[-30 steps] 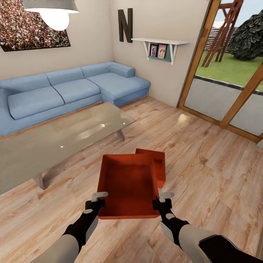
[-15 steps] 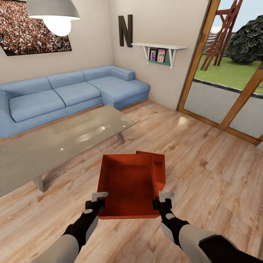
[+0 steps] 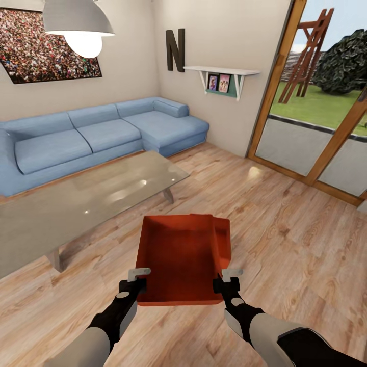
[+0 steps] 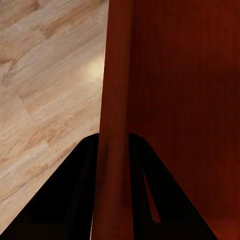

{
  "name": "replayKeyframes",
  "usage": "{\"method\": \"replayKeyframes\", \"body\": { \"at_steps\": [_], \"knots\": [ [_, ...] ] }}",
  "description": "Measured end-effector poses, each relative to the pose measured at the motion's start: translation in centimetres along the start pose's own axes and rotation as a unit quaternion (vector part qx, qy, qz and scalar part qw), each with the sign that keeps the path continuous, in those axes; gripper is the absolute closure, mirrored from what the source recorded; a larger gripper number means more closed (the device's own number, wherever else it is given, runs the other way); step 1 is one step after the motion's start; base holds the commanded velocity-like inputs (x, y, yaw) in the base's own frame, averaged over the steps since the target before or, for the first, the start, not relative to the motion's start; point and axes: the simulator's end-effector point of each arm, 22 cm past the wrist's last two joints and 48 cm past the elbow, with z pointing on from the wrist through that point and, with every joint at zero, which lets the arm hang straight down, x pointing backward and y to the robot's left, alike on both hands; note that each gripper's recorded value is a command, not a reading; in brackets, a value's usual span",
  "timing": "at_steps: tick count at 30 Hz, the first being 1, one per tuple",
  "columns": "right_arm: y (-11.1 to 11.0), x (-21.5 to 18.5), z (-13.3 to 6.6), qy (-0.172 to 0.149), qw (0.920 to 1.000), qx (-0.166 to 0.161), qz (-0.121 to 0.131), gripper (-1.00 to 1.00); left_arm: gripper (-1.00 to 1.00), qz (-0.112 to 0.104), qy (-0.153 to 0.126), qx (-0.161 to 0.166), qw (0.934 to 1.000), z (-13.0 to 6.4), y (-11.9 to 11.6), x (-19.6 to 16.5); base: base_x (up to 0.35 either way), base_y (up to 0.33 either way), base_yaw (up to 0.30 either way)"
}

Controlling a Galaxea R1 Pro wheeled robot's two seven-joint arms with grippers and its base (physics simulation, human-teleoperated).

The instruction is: Move the two storage containers from the living room to the garage. In the garage, place one container on the floor and stack the other container on top of it (either order is fine).

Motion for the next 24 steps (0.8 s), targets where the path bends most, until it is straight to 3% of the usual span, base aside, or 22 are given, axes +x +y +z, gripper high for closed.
{"method": "replayKeyframes", "body": {
  "at_steps": [24],
  "knots": [
    [-0.2, -2.2, -0.6, -0.019, 0.9998, 0.002, 0.0, 1.0, 1.0, -0.002, -0.019, 0.001, 0.9998, -0.9, 0.0, -2.1, 0.0, 0.0, 0.0]
  ]
}}
